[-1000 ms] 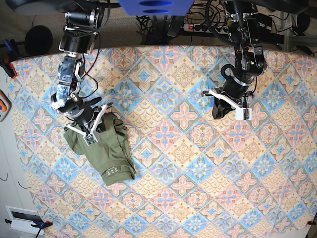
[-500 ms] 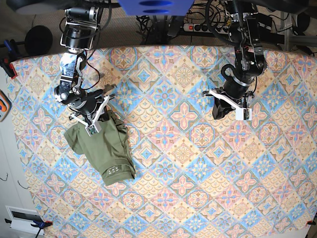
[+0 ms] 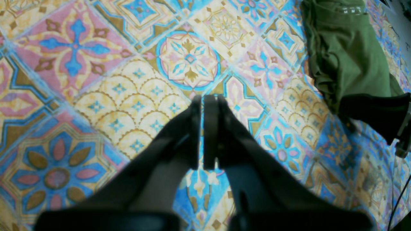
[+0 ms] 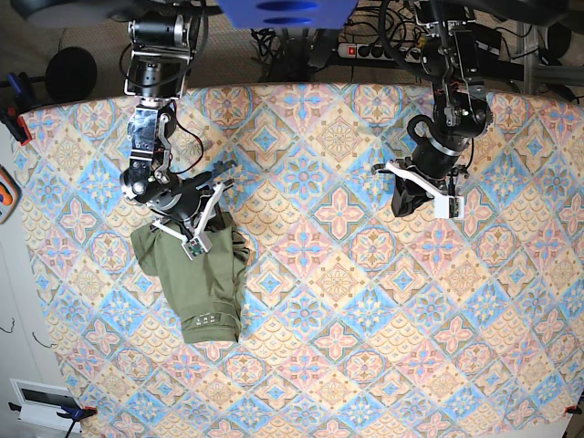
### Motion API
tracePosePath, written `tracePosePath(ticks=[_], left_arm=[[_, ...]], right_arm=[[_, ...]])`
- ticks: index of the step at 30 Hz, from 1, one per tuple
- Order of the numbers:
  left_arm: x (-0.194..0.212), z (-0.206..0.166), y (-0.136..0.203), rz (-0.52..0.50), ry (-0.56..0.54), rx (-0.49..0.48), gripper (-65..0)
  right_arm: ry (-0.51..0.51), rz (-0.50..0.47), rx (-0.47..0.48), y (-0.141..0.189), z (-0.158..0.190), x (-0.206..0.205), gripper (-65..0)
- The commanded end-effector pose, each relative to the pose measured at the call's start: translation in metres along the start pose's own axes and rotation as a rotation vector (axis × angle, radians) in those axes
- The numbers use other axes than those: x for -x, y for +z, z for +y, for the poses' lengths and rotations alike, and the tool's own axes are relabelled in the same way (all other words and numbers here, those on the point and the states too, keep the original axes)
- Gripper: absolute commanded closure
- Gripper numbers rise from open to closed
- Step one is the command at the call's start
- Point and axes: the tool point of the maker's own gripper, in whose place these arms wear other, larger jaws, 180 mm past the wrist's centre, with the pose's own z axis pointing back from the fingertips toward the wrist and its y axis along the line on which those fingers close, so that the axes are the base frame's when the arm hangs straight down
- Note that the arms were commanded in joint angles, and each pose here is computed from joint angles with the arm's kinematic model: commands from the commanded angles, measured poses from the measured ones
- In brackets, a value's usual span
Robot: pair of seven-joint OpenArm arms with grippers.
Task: Layout the t-shirt on the table in an organized manner, then fold the t-shirt properly
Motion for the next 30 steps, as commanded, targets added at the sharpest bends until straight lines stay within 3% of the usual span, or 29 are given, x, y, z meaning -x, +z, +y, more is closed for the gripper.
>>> tracePosePath(ticks=[1, 4, 11, 19, 30], left_arm=[[-0.017, -0.001, 0.003, -0.052, -0.02, 0.012, 0.0], [-0.018, 0.006, 0.009, -0.056, -0.023, -0.006, 0.0], [-0.022, 0.008, 0.041, -0.056, -0.069, 0.003, 0.0], [0.017, 0.02, 0.077, 0.082, -0.146, -0.024, 0.0], [0.067, 0.073, 0.151, 0.254, -0.122, -0.218, 0.0]], right_arm=[[0.026, -0.086, 0.021, 0.009, -0.007, -0.03, -0.2], [0.076, -0.15, 0.061, 0.028, -0.01, -0.052, -0.2], [0.109, -0.111, 0.175, 0.079, -0.013, -0.029, -0.2], [0.055, 0.044, 0.244, 0.119, -0.013, 0.043, -0.2], [-0.113, 0.34, 0.365, 0.197, -0.021, 0.177, 0.0]])
